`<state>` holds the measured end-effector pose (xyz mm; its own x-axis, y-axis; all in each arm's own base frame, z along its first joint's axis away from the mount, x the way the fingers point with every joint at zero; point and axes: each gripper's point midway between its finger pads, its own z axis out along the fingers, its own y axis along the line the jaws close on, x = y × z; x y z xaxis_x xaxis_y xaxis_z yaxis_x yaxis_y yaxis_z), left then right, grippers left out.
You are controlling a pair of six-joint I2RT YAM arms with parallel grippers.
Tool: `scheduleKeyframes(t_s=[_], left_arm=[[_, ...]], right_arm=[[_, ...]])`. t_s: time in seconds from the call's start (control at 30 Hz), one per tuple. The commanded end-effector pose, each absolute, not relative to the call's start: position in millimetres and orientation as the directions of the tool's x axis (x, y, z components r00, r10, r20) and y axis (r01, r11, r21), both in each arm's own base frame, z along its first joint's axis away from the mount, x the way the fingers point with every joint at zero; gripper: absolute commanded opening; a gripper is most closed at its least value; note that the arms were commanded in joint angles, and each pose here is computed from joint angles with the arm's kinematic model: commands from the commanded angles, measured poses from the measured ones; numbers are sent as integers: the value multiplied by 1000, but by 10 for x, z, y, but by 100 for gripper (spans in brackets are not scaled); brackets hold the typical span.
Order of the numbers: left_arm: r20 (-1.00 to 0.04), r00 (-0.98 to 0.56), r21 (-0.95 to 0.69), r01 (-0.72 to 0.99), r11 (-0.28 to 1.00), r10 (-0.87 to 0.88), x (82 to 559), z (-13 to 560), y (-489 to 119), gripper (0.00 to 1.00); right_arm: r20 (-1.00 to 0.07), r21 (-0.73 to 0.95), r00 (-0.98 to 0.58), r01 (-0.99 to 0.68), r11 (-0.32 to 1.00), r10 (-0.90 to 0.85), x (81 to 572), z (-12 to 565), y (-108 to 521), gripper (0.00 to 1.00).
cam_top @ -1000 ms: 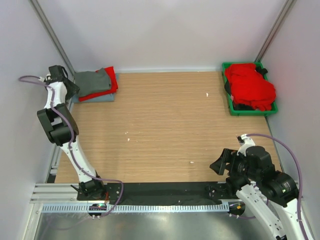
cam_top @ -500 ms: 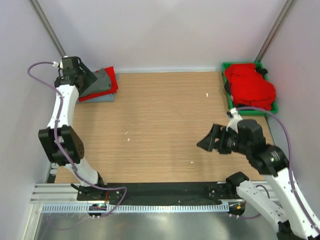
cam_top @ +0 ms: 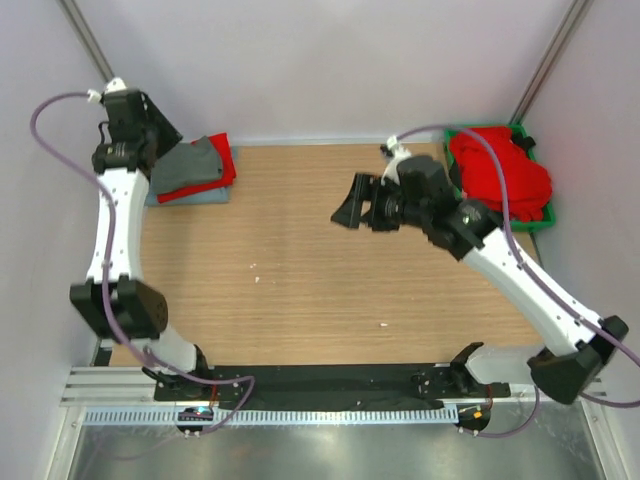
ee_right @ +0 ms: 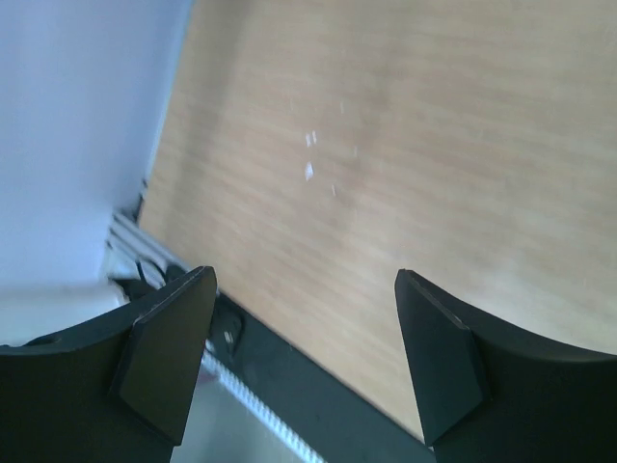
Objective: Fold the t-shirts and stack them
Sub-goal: Neatly place the folded tshirt to the corner
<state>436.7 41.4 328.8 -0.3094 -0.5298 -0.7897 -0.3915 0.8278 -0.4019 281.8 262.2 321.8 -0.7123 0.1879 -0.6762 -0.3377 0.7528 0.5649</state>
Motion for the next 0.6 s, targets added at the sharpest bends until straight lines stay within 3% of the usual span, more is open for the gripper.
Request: scheduleKeyframes(t_s=[0.0,0.03,0.07,0.13,0.17,0.23,0.57], left_arm=[[-776,-363,-373,-395,840,-515,5079,3054,455,42],[-807,-306,-396,-356,847,-506,5258,3404,430,37],[-771,-380,-370,-386,845,-510,5521,2970,425,37],[-817,-333,-371,-319,872,-470,5833,3235,324,39],[-806,-386,-338,-321,885,-448,6031,2891,283,41],[-852,-345,-294,-307,905,-394,6224,2959,244,45],[-896,-324,-171,-378,910,-303,6723,2229,421,54]], right_arm=[[-653,579,-732,-314,752,197,2316,2959,2537,81],[-630,578,-755,-301,758,181,2140,2621,2477,81],[-614,592,-768,-295,750,182,2020,2472,2469,81],[-559,616,-813,-275,738,163,1712,2030,2462,81],[-542,614,-827,-265,744,152,1632,1899,2443,81],[-511,591,-852,-255,765,111,1436,1622,2382,81],[-498,553,-865,-262,791,62,1271,1467,2221,83]])
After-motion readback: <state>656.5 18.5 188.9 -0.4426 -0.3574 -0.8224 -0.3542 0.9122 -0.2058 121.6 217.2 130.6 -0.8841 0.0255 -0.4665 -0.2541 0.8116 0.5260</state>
